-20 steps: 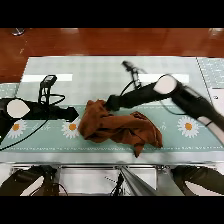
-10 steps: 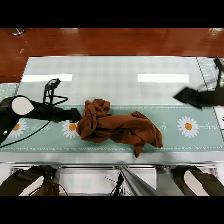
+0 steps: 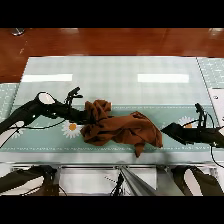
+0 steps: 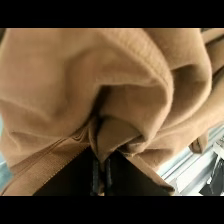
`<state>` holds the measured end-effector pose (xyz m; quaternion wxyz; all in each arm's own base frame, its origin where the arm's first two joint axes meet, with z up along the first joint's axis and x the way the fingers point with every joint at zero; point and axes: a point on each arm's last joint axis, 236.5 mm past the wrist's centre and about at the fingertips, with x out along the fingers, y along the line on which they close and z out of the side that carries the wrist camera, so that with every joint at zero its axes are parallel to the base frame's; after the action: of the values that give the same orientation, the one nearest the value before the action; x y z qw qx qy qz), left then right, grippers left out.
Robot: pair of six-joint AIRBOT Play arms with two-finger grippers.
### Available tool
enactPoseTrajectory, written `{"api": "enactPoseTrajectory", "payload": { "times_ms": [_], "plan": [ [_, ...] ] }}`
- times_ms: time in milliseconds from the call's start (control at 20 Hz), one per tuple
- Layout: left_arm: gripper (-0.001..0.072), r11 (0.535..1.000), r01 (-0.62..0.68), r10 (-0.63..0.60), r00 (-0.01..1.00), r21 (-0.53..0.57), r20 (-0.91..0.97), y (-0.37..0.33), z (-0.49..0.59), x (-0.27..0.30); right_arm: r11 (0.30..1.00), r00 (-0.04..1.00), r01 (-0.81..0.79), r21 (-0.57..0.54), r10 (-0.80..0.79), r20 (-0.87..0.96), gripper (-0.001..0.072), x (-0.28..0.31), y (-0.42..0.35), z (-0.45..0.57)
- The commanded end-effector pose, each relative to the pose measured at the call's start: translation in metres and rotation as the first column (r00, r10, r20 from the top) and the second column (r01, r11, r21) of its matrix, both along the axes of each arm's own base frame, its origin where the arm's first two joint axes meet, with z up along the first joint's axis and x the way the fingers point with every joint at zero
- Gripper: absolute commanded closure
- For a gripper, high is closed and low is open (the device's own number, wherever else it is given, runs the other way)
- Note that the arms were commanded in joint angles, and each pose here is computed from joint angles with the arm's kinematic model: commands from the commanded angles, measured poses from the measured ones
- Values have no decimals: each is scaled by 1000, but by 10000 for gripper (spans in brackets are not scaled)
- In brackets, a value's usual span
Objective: Fold the shirts.
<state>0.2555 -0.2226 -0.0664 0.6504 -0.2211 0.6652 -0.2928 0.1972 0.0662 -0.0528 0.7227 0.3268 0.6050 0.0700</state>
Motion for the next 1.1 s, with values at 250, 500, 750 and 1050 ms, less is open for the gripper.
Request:
{"api": "enactPoseTrajectory", "payload": {
  "times_ms": [250, 500, 750, 1050],
  "plan": [
    [686, 998, 39, -35, 997, -53, 64, -12, 19, 19, 992, 994, -43, 116, 54, -94, 91, -13, 19, -18],
    [686, 998, 35, -31, 998, -57, 61, -13, 20, 19, 979, 995, -70, 190, 82, -57, 91, 11, 52, -31],
    [686, 998, 10, -7, 999, -68, 35, -11, 25, 21, 963, 974, -227, 145, 229, 2, 669, 35, 95, -31],
    [687, 983, -58, 139, 852, -173, 504, 16, 213, 111, 955, 853, -294, -49, 285, 438, 676, 169, 72, 171]
  ]
}}
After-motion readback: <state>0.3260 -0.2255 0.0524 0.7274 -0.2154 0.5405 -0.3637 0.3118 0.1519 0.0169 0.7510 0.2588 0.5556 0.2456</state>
